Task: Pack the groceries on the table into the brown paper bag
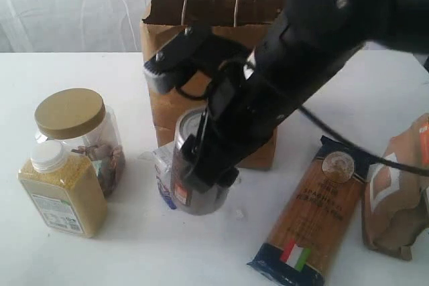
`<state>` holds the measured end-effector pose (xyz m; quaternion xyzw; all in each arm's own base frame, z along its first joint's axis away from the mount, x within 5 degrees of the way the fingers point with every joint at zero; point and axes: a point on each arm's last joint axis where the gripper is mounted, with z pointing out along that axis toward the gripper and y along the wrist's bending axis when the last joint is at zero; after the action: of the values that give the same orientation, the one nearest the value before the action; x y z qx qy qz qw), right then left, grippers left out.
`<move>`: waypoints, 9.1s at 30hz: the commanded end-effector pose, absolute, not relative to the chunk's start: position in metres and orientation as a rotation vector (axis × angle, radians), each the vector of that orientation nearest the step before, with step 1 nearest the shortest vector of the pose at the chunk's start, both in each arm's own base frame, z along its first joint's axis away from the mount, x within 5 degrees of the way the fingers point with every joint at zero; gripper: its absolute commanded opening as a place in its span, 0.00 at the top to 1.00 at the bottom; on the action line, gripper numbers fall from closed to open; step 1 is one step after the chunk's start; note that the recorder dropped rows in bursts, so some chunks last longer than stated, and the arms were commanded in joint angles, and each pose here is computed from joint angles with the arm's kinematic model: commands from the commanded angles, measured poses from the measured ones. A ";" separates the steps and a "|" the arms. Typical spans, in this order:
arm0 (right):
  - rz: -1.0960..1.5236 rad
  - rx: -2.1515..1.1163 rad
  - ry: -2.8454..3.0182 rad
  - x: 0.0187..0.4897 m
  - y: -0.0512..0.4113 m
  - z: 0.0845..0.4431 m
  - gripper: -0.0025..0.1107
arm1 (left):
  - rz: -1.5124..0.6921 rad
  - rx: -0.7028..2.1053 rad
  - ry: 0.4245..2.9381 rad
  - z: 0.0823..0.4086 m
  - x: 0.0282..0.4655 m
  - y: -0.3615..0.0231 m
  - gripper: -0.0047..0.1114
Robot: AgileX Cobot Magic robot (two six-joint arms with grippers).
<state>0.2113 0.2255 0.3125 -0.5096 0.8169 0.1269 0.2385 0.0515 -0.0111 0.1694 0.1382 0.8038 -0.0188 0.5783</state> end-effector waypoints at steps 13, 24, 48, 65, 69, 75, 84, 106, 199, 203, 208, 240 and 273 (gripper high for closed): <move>-0.002 -0.734 2.032 0.192 0.139 0.484 0.98 | -0.049 0.329 1.874 0.169 0.051 -0.011 0.96; 0.006 -0.658 2.130 0.303 0.169 0.477 0.98 | -0.049 0.329 1.874 0.169 0.051 -0.011 0.96; -0.066 -0.709 2.344 0.383 0.196 0.398 0.94 | -0.049 0.329 1.874 0.169 0.051 -0.011 0.96; 0.179 -0.778 2.391 0.402 0.201 0.376 0.81 | -0.049 0.329 1.874 0.169 0.051 -0.011 0.96; 0.174 -0.770 2.365 0.402 0.200 0.384 0.80 | -0.049 0.329 1.874 0.169 0.051 -0.011 0.96; 0.191 -0.771 2.358 0.402 0.202 0.385 0.80 | -0.049 0.329 1.874 0.169 0.051 -0.011 0.96; 0.218 -0.779 2.382 0.407 0.206 0.375 0.55 | -0.049 0.329 1.874 0.169 0.051 -0.011 0.96; 0.268 -0.818 2.448 0.404 0.218 0.353 0.51 | -0.049 0.329 1.874 0.169 0.051 -0.011 0.96; 0.776 -0.324 1.966 0.051 0.051 0.348 0.98 | -0.049 0.329 1.874 0.169 0.051 -0.011 0.96; 0.704 -0.381 1.829 0.055 0.051 0.356 0.98 | -0.049 0.329 1.874 0.169 0.051 -0.011 0.96; 0.598 -0.457 1.778 0.057 0.049 0.358 0.98 | -0.049 0.329 1.874 0.169 0.051 -0.011 0.96; 0.245 -0.161 1.752 0.054 0.014 0.192 0.98 | -0.049 0.329 1.874 0.169 0.051 -0.011 0.96; 0.180 -0.068 1.761 0.055 0.009 0.188 0.98 | -0.049 0.329 1.874 0.169 0.051 -0.011 0.96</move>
<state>0.0547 0.0092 0.1888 -0.0299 0.7731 0.0828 0.6282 0.0515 -0.0111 0.1694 0.1382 0.8038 -0.0188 0.5783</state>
